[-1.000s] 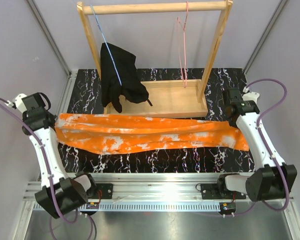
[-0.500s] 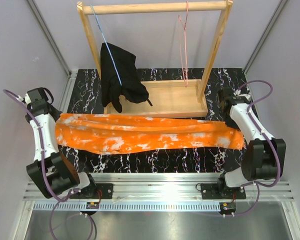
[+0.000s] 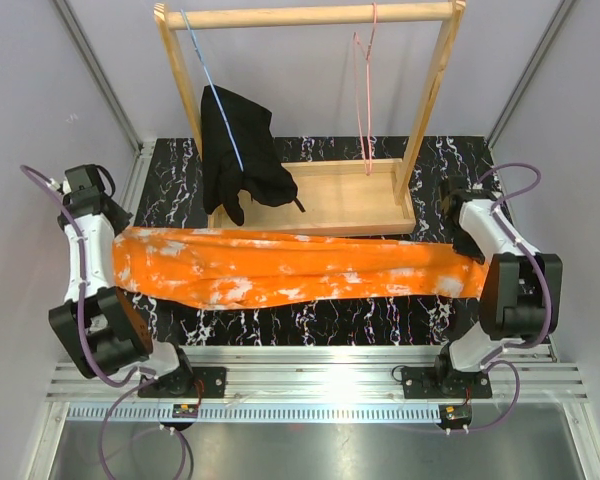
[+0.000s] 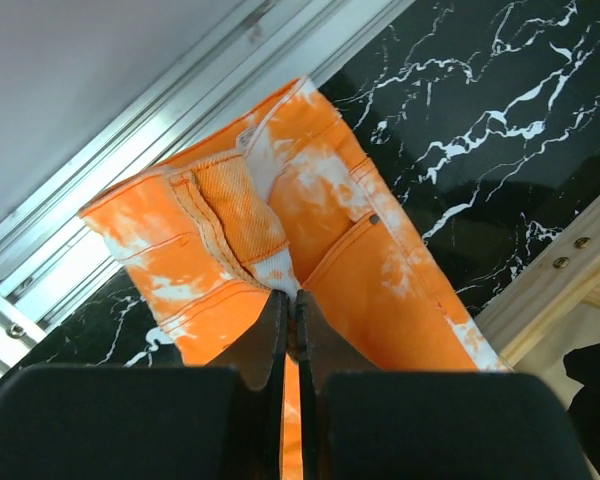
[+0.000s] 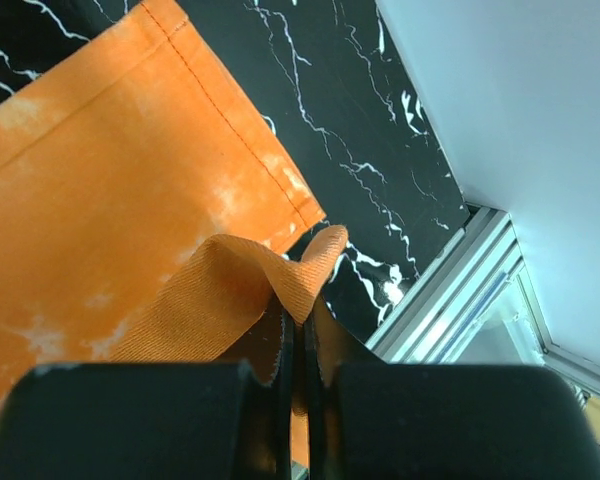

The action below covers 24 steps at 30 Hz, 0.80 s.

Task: Place the trousers on the hanger
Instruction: Fold the trousers

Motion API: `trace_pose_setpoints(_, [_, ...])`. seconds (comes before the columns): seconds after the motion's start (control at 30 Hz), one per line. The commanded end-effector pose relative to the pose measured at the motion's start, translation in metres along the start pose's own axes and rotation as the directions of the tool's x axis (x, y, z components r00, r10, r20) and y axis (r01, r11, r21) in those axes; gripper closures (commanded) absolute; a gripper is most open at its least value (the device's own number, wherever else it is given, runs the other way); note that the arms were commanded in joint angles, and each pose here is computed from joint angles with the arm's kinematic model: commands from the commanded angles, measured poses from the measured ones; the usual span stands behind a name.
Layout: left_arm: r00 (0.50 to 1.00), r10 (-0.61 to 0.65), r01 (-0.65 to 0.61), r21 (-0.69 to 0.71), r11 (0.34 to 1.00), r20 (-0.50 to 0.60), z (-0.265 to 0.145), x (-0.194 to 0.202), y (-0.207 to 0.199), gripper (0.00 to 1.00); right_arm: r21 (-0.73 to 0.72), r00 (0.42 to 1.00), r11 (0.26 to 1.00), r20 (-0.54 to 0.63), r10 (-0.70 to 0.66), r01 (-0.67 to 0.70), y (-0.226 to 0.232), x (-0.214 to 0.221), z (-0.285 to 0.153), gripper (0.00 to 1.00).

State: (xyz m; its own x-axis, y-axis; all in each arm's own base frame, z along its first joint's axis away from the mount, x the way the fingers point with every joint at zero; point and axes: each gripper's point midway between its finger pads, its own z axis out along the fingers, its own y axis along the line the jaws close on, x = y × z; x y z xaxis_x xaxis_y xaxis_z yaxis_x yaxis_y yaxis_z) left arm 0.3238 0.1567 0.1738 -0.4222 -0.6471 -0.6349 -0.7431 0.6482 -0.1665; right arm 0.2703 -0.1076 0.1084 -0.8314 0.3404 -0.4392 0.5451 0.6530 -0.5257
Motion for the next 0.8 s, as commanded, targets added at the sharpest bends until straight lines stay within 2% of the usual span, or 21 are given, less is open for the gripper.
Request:
trace_pose_setpoints(0.0, [0.994,0.006,-0.008,0.016,1.000,0.114,0.000,-0.039,-0.014,1.00,0.095,0.998,0.995,0.057,0.011,-0.016,-0.014,-0.028,0.008,1.00])
trace_pose_setpoints(0.23, [0.993,0.067,-0.067,-0.009,0.998,0.094,0.021,-0.036,-0.035,1.00,0.137,0.999,0.991,0.048,-0.017,0.011,-0.001,-0.042,0.024,1.00])
trace_pose_setpoints(0.6, [0.989,0.023,-0.019,-0.027,0.999,0.148,0.038,-0.045,-0.041,1.00,0.178,0.998,0.984,0.060,-0.029,0.018,0.013,-0.060,0.043,1.00])
trace_pose_setpoints(0.77, [0.980,-0.004,-0.001,0.026,1.000,0.199,0.036,-0.057,-0.054,1.00,0.183,0.997,0.983,0.073,-0.008,-0.006,0.016,-0.067,0.047,0.98])
